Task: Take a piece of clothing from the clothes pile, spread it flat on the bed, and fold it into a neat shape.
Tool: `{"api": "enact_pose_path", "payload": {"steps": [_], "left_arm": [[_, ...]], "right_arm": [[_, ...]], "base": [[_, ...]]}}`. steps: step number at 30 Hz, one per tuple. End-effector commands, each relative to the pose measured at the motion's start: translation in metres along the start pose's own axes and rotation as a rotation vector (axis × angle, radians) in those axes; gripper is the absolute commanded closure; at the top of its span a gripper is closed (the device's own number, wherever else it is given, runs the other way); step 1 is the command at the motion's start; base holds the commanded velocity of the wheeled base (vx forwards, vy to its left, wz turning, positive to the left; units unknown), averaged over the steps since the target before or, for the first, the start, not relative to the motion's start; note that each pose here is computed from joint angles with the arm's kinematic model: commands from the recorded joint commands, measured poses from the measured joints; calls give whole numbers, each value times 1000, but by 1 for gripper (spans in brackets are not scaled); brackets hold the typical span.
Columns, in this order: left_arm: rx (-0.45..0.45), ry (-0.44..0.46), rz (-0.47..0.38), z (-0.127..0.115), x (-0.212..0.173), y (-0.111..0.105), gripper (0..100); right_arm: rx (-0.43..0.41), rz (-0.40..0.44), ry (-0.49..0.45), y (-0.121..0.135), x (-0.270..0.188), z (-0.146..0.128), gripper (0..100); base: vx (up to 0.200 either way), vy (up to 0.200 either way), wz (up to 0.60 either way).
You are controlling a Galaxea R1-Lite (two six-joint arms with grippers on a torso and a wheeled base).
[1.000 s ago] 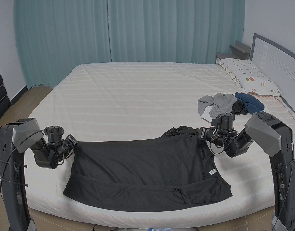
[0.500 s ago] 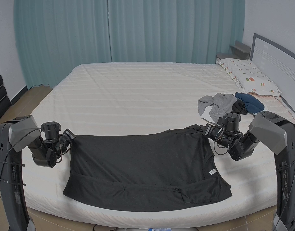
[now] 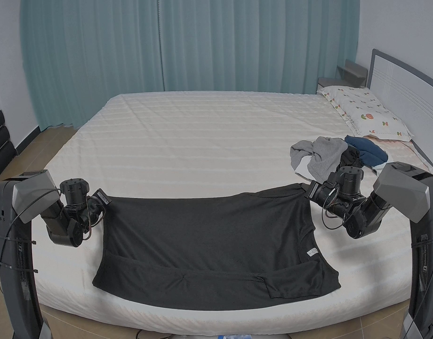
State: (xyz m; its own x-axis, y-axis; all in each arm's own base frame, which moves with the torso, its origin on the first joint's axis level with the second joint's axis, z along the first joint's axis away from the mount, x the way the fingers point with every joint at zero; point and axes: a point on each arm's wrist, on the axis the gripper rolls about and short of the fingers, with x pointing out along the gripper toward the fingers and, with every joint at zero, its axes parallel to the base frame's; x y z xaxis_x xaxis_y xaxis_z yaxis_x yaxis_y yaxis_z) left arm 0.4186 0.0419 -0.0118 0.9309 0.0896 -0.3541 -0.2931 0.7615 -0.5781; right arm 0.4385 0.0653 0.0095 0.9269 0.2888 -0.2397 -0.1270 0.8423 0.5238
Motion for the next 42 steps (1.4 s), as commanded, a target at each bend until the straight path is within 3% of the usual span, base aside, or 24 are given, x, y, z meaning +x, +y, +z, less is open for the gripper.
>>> {"api": "enact_pose_path", "payload": {"steps": [1,5,13,23,32,42], "left_arm": [[-3,-12,-4,5,-1,0,100],[-4,-23,-12,9,-4,-4,100],[-1,-14,-5,6,-3,-2,100],[136,34,16,-5,-10,7,100],[143,9,-17,-11,-8,4,100],[138,-23,-36,-15,4,3,100]], "right_arm": [[8,8,-16,2,-3,5,100],[53,17,-18,4,-4,4,100],[53,10,14,0,-6,1,100],[26,1,108,-6,-19,-6,100],[34,-17,63,-15,-15,5,100],[39,-24,83,-23,-8,-8,100]], "base": [[0,0,0],[0,0,0],[0,0,0],[0,0,0],[0,0,0],[0,0,0]]}}
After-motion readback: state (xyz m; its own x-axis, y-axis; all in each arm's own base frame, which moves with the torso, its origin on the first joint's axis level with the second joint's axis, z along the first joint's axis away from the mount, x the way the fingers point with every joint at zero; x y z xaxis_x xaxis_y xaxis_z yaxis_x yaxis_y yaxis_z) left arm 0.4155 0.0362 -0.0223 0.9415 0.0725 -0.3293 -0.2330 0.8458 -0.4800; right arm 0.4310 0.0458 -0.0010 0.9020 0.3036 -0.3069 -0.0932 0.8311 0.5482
